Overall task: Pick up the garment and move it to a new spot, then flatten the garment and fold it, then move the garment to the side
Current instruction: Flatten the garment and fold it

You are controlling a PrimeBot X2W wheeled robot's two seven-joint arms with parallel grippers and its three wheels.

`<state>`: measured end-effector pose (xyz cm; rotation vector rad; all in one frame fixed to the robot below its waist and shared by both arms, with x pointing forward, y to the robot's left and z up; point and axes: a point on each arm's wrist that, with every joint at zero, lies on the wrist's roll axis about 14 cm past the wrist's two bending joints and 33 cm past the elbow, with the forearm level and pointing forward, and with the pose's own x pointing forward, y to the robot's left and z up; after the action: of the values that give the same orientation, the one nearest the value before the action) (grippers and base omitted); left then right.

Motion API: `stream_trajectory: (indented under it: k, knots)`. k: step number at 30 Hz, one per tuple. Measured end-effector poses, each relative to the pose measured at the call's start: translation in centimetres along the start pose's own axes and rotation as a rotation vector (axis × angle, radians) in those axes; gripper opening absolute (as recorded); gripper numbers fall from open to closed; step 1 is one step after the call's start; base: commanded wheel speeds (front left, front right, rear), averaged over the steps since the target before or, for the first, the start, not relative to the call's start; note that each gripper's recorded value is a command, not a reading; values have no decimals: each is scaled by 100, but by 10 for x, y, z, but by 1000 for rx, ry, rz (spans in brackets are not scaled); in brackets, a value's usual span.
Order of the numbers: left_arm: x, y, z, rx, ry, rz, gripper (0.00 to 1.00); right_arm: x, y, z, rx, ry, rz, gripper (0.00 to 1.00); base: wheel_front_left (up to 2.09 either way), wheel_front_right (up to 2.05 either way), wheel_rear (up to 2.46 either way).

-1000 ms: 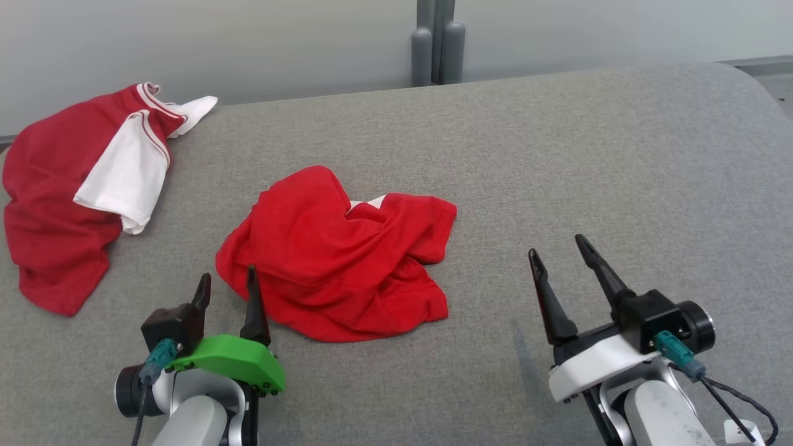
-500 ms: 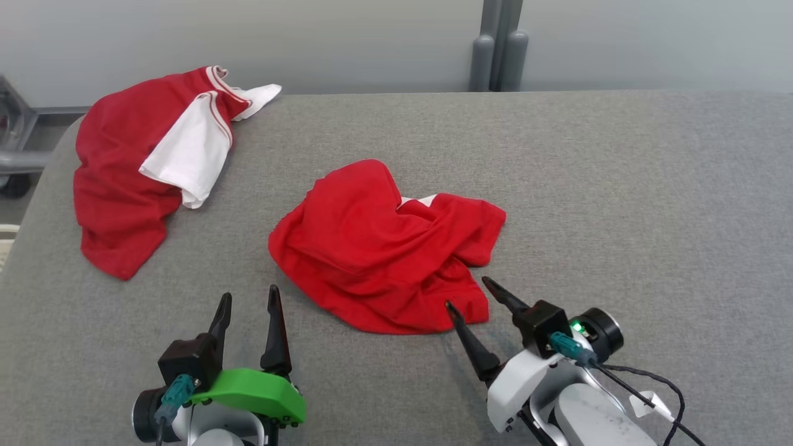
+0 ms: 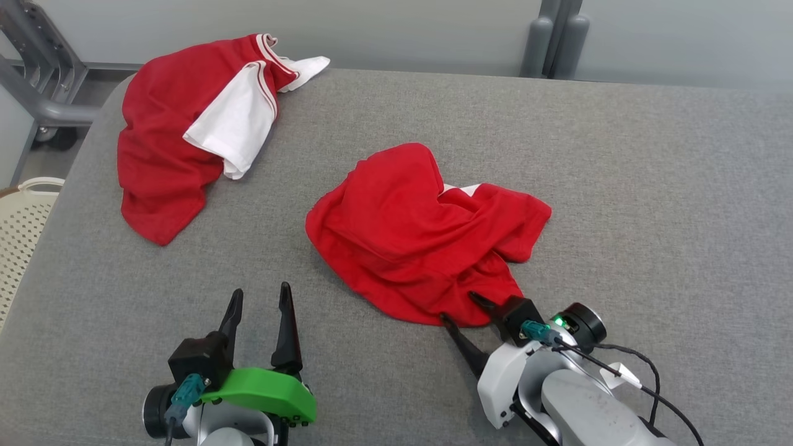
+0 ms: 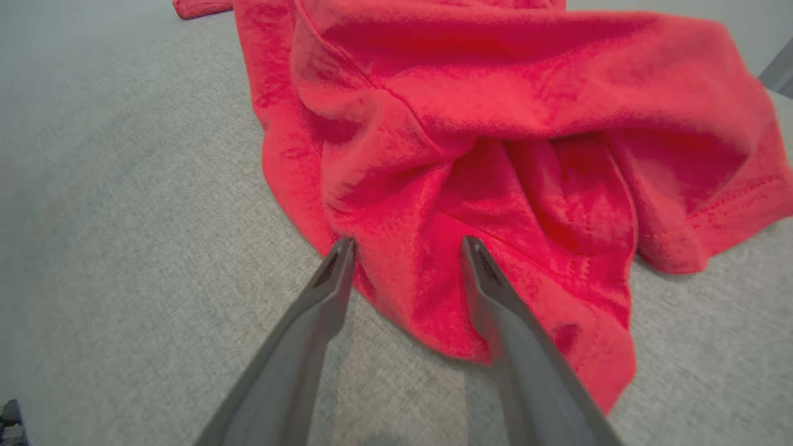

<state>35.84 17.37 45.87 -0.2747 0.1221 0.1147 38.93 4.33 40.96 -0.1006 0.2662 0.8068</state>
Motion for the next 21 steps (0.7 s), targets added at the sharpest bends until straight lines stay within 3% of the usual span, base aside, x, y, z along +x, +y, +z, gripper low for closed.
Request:
stream_trajectory:
  k: [1,4,5,6,14,21]
  knots:
    - [0,1,-1,1,2,3,100,2,-2,-1,-1,6,0,58,0,0,0]
    - [3,3,-3,0,9,10,100,8,-5,-3,-5,18,6,32,0,0,0]
    - [4,3,-4,1,11,11,100,10,-7,-3,-8,20,7,20,0,0,0]
    - [5,4,-4,2,14,13,100,12,-8,-2,-7,17,7,3,0,0,0]
    - [13,1,-8,3,23,7,100,16,-25,48,50,-152,-43,0,0,0,0]
    - [20,-11,-6,-2,15,-28,100,-9,-45,92,43,-316,-124,0,0,0,0]
